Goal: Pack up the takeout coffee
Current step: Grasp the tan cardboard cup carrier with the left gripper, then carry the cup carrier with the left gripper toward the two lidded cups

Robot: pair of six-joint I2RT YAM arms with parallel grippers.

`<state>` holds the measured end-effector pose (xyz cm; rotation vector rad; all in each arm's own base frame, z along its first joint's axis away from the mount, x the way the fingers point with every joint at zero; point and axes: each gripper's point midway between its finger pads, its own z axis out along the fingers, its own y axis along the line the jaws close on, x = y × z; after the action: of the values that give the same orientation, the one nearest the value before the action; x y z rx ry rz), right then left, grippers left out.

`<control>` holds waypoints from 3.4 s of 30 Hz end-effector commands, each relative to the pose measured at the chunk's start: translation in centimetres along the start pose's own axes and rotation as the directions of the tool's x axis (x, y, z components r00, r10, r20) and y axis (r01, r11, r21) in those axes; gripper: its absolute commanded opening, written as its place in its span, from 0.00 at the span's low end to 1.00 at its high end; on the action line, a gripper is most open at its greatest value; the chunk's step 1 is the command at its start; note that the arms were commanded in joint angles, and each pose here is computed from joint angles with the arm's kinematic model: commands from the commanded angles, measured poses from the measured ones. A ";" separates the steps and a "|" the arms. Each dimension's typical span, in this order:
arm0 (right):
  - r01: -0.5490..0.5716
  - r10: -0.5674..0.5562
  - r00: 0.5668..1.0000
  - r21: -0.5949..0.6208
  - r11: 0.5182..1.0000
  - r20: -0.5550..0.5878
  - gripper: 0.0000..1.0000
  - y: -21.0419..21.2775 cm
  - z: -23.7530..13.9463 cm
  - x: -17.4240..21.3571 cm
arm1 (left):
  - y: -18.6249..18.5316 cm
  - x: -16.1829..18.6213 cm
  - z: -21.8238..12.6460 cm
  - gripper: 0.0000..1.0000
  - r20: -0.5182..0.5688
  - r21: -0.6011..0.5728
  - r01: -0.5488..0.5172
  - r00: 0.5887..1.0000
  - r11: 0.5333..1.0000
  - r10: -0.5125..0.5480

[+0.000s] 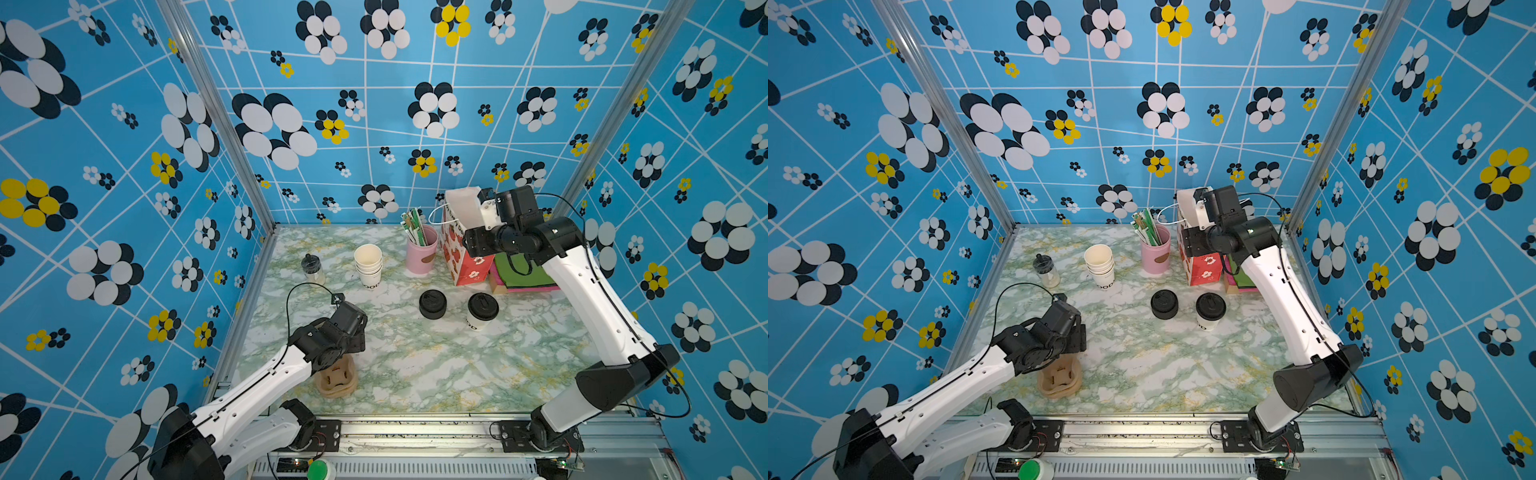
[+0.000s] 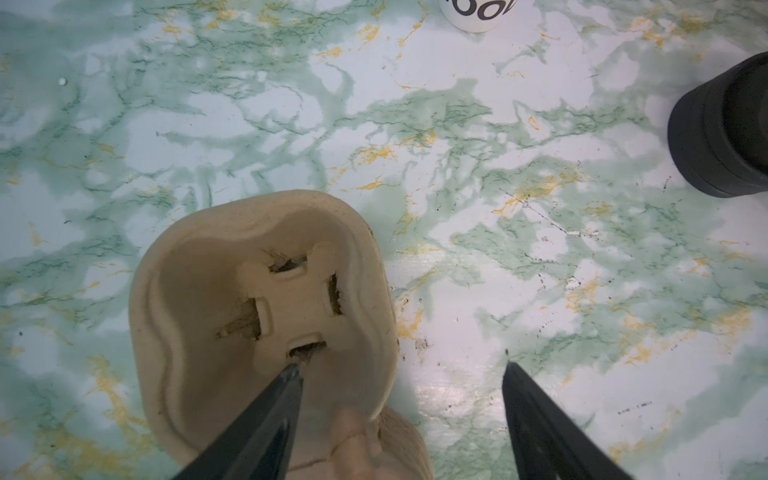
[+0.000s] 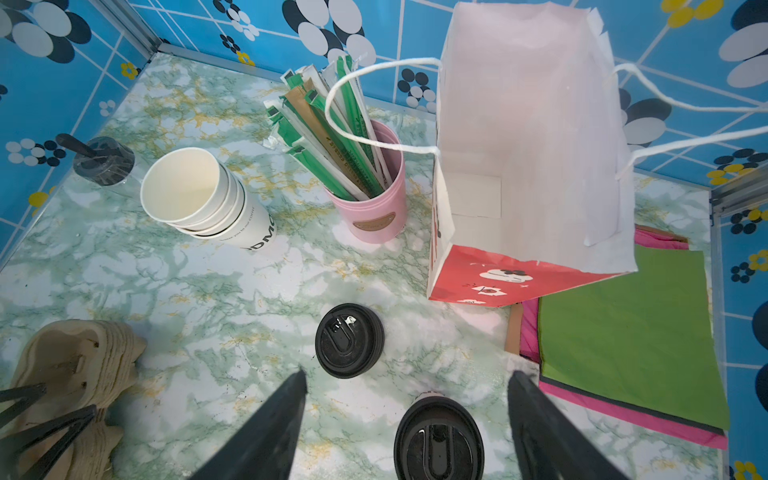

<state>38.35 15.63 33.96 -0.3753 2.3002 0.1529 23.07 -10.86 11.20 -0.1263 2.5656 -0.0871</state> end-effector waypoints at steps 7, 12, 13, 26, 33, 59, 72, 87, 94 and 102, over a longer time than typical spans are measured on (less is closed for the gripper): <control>0.010 -0.010 0.995 0.001 1.000 0.096 0.78 0.0 -1.9 0.2 | 0.1 -1.1 2.4 0.68 0.038 -0.068 0.058 0.998 0.996 -0.056; 0.015 -0.015 0.995 0.000 1.000 0.096 0.78 -0.1 -1.9 0.9 | 0.6 -1.3 3.4 0.60 0.043 -0.117 0.058 0.998 0.991 -0.053; 0.017 -0.017 0.995 0.001 1.000 0.094 0.78 -0.1 -1.9 1.1 | 0.8 -1.3 3.6 0.59 0.043 -0.125 0.059 0.998 0.990 -0.054; 0.037 -0.036 0.997 -0.015 0.999 0.068 0.79 0.2 -1.0 2.4 | 1.4 0.1 5.9 0.36 -0.028 -0.154 0.058 0.998 0.986 -0.064; 0.044 -0.043 0.997 -0.014 0.999 0.067 0.79 0.2 -1.1 2.6 | 1.0 0.3 5.7 0.19 -0.031 -0.122 0.097 0.994 0.988 -0.101; 0.076 -0.076 0.997 0.004 0.997 -0.005 0.84 -0.4 -1.0 5.9 | -15.4 -0.1 2.9 0.04 -0.028 0.142 0.162 0.987 0.977 -0.160; 0.028 -0.025 0.999 0.070 0.997 -0.037 0.87 -2.9 -0.8 6.9 | -25.1 1.3 2.5 0.02 -0.078 0.234 0.090 0.994 0.968 -0.073; -0.013 0.017 0.997 0.057 0.998 -0.073 0.90 -3.7 1.1 7.5 | -31.2 2.5 3.7 0.07 -0.166 0.270 0.149 0.980 0.951 -0.107; -0.015 0.020 0.997 0.061 0.998 -0.078 0.94 -3.8 1.3 7.6 | -33.1 3.1 3.9 0.25 -0.208 0.307 0.192 0.969 0.932 -0.131; -0.024 0.028 0.997 0.060 0.998 -0.069 0.95 -3.8 1.1 7.1 | -32.9 0.7 2.0 0.51 -0.122 0.349 0.159 0.985 0.923 -0.123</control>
<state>35.53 10.72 28.28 -0.3412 2.3649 0.0730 25.58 -43.55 9.92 -0.1875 2.6403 -0.5963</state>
